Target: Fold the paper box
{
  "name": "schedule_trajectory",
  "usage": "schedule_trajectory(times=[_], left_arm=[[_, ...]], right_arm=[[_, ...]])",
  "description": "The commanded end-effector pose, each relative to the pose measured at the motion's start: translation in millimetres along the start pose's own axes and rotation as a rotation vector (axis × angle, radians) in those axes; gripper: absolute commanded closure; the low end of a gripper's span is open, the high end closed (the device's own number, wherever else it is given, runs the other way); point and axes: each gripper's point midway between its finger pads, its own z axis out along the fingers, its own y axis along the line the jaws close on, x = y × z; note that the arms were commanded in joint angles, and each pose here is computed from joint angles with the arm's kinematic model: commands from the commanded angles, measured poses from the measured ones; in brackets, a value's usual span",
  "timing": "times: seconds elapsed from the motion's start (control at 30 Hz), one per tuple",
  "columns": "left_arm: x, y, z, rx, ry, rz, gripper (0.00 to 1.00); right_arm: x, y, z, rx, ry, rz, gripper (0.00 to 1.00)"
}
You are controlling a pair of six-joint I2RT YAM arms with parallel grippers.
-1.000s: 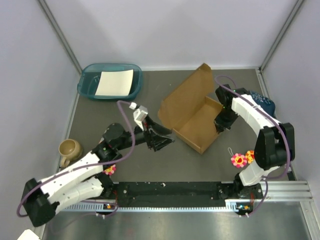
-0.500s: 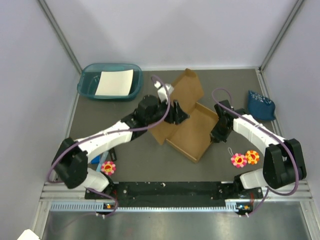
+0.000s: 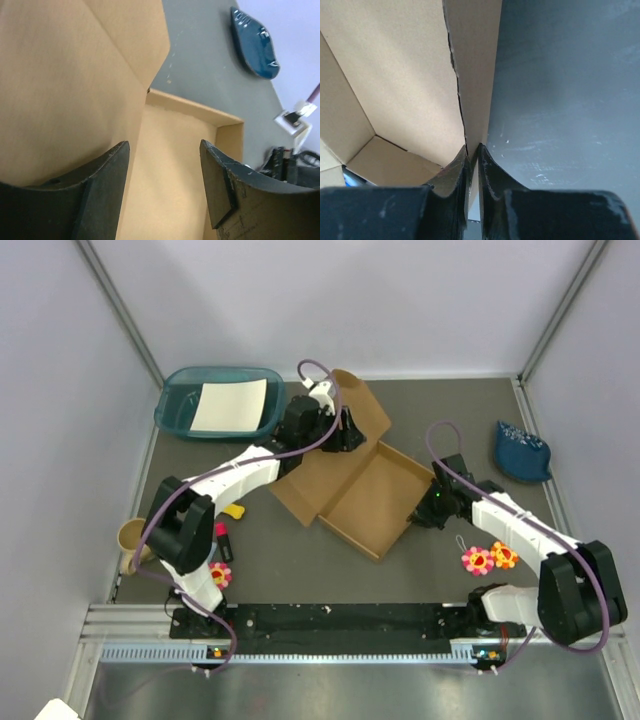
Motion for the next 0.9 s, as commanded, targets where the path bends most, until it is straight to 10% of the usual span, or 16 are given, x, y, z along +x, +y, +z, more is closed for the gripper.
schedule_trajectory(times=[0.0,0.17,0.3,0.4,0.87], left_arm=[[-57,-45,2,0.132,-0.097,0.065,0.36],[-83,-62,-1,0.158,-0.105,0.124,0.34],[-88,-61,-9,0.138,-0.108,0.158,0.31],[-82,-55,-9,0.13,-0.093,0.157,0.31],[-127,-79,-151,0.117,-0.319,0.221,0.28]], right_arm=[[-7,43,-7,-0.226,-0.049,0.058,0.92],[-7,56,-3,-0.272,-0.019,0.112,0.77],[-13,57,-12,-0.26,-0.052,0.08,0.35],[-15,55,-18,-0.238,-0.061,0.057,0.25],[-38,43,-88,-0.146,-0.304,-0.29,0.21]])
